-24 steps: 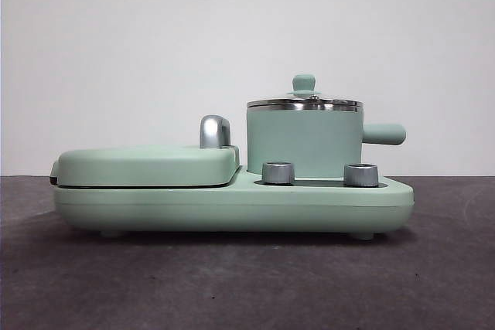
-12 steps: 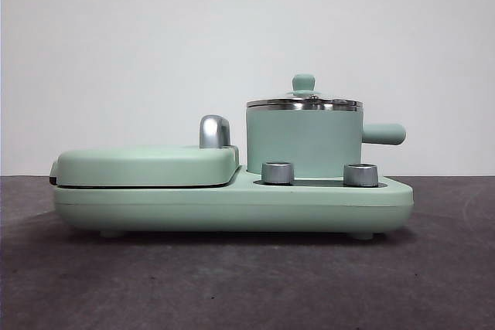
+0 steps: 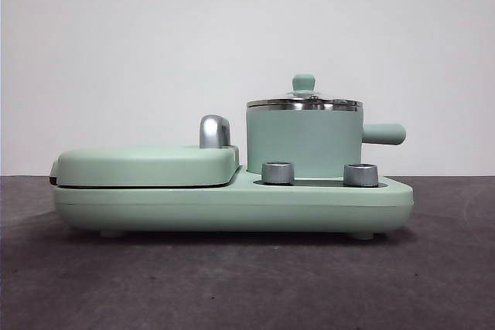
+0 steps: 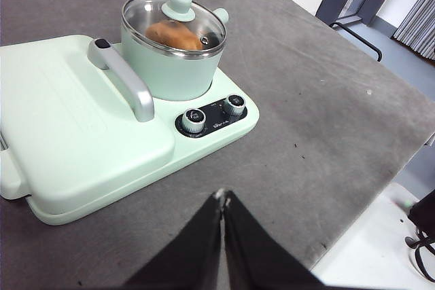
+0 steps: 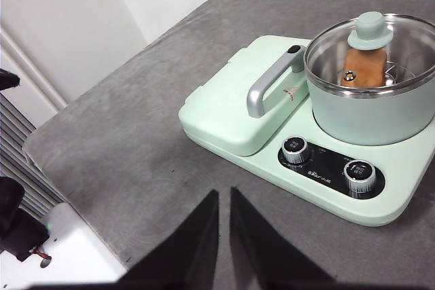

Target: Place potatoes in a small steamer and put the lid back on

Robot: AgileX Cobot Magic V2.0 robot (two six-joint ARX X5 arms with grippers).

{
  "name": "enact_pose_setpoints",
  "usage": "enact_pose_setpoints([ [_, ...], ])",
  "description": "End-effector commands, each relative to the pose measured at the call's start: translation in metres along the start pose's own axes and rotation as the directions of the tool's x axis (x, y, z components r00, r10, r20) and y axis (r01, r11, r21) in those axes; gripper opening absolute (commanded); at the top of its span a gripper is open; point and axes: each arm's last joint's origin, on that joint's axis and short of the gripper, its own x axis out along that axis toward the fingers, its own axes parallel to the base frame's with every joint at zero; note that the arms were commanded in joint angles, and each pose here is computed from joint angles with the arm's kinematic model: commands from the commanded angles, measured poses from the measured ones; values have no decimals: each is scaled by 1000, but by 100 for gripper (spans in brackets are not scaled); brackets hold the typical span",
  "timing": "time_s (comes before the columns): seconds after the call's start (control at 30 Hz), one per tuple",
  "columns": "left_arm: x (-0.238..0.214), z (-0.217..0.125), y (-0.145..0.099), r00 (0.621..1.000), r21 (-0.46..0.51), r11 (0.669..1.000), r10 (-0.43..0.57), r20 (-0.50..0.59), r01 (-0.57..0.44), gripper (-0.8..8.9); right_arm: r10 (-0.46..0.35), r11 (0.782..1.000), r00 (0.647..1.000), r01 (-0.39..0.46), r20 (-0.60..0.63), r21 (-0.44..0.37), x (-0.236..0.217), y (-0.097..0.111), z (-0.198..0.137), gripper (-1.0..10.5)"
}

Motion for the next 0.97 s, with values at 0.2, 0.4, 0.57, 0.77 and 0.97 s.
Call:
enact_pose_setpoints([
  [0.2,-1,-7,7,993,-28,998,52,101,-50,6,12,1000,1000,-12,10,-5,0,1,2,25],
  [0.4,21,-49,41,893,-35,957,282,351,-288,6,12,1000,1000,-12,10,-6,0,1,3,25],
  [0.57,37,-94,70,804,-64,872,474,358,-485,6,11,1000,1000,-11,11,-5,0,1,3,25],
  [0.77,55,-130,91,762,-103,827,551,339,-552,6,12,1000,1000,-12,10,-5,0,1,3,25],
  [0.97,69,-149,103,752,-100,822,556,353,-561,6,12,1000,1000,-12,10,-5,0,1,3,25],
])
